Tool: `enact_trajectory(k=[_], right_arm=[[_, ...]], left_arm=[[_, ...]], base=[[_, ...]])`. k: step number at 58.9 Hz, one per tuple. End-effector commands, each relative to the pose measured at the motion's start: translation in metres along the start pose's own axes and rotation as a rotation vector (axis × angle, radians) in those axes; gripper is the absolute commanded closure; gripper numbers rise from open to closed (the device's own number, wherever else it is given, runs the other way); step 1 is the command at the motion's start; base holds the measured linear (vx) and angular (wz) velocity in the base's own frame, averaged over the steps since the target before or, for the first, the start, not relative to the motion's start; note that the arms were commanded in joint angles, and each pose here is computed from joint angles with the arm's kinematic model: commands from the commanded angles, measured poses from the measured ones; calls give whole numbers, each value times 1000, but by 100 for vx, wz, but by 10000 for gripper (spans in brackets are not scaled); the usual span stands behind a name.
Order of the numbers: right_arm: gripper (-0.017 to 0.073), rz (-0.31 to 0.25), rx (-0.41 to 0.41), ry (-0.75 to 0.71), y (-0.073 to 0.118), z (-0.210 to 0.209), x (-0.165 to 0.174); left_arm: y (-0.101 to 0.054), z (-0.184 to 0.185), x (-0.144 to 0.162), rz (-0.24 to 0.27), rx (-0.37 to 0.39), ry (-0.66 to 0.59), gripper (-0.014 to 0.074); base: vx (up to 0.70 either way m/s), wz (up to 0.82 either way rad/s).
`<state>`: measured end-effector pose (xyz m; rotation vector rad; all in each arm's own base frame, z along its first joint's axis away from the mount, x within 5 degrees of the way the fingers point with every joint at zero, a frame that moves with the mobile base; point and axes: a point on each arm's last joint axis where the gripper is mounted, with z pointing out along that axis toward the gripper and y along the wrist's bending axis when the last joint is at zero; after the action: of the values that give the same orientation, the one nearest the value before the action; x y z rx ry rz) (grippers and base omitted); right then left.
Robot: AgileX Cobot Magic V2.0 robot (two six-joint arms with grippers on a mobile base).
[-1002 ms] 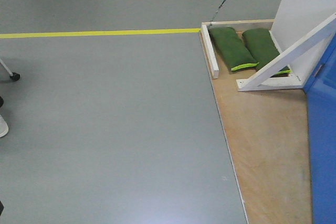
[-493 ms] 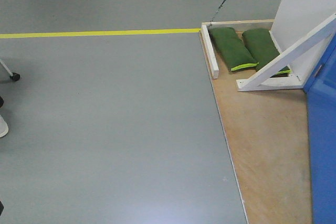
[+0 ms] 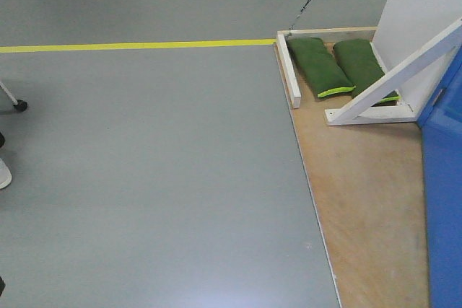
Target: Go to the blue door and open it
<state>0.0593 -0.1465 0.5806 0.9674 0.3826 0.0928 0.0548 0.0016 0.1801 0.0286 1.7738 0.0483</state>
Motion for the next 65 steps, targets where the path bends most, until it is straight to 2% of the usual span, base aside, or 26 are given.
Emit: enact_trajectory(k=[1, 13, 21, 50, 65], right_arm=[[547, -7, 10, -89, -3, 7, -14], [547, -78, 125, -202, -40, 23, -40], [547, -92, 193, -217, -63, 33, -50], [547, -15, 414, 14, -154, 73, -35], [547, 9, 417, 14, -176, 101, -41]], left_arm=[[0, -4, -17, -8, 7, -125, 521], [0, -4, -17, -8, 7, -125, 521], [0, -4, -17, -8, 7, -125, 521], [0, -4, -17, -8, 7, -125, 521], [0, -4, -17, -8, 7, -125, 521]], base=[[0, 0], [0, 0], [0, 0], [0, 0], [0, 0]])
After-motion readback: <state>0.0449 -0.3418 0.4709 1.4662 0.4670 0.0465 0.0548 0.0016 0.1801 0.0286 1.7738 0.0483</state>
